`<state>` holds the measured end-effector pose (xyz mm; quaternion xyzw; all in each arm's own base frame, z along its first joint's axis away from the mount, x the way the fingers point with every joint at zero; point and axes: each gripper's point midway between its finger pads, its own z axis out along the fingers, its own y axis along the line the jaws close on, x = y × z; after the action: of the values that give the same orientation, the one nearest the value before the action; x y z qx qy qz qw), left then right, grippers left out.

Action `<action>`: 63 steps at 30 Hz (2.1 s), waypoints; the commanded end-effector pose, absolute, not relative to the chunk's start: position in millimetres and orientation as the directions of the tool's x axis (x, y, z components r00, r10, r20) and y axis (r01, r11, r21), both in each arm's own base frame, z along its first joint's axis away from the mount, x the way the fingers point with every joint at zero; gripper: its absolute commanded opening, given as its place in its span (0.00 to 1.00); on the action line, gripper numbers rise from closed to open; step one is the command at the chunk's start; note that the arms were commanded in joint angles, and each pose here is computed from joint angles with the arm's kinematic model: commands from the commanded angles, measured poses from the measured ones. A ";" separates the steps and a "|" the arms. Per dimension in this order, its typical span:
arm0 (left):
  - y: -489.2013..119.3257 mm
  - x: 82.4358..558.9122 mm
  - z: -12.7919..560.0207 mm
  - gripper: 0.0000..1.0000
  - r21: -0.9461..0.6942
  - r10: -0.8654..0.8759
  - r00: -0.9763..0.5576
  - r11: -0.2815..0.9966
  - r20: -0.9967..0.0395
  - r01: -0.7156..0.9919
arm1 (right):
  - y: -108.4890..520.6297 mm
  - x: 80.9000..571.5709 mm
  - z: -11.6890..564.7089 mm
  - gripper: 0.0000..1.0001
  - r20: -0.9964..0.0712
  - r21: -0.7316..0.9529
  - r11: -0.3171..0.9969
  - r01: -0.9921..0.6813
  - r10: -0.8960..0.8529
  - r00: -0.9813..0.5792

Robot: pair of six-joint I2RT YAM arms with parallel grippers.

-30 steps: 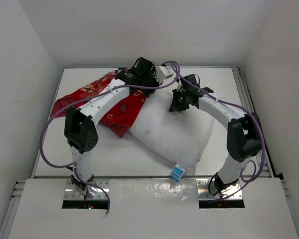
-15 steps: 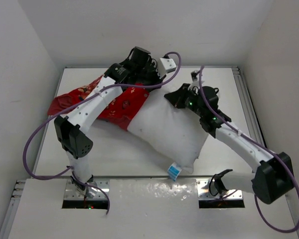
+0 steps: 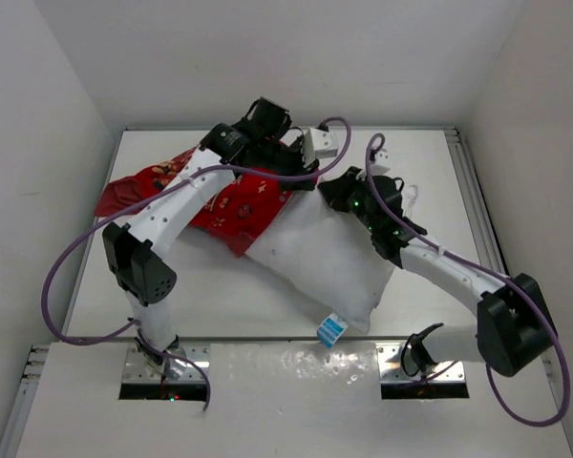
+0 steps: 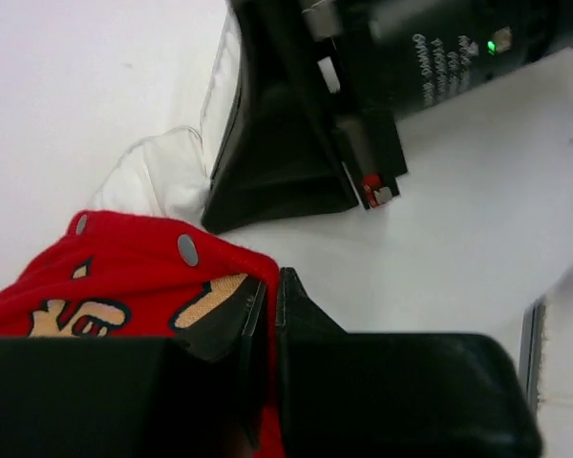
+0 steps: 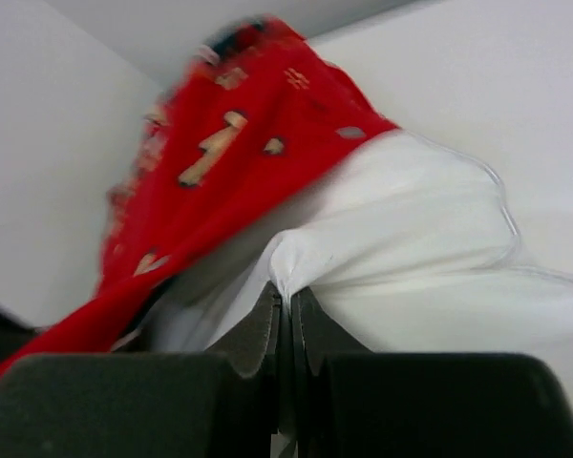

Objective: Put the pillow into the pillowcase

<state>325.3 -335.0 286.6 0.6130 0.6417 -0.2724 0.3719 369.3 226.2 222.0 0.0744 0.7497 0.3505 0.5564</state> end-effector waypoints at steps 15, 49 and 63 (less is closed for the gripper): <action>-207.1 292.9 198.7 0.00 0.055 0.725 -0.160 0.264 -0.670 0.963 | 200.5 382.7 195.2 0.99 -0.801 0.305 0.802 -0.513 -0.075 -0.594; -315.8 273.2 364.0 0.00 0.253 0.519 0.203 0.026 -0.830 0.967 | 272.8 360.2 399.1 0.00 -0.725 0.589 0.506 -0.630 0.676 -0.134; -298.6 289.2 289.7 0.38 0.247 0.655 0.136 0.080 -0.744 0.966 | 152.0 408.1 308.5 0.00 -0.739 0.673 0.738 0.049 0.669 0.083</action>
<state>295.2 -296.7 295.2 0.6546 0.6215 -0.2031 0.3794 390.6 204.4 266.2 0.1624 0.7143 0.2665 0.6264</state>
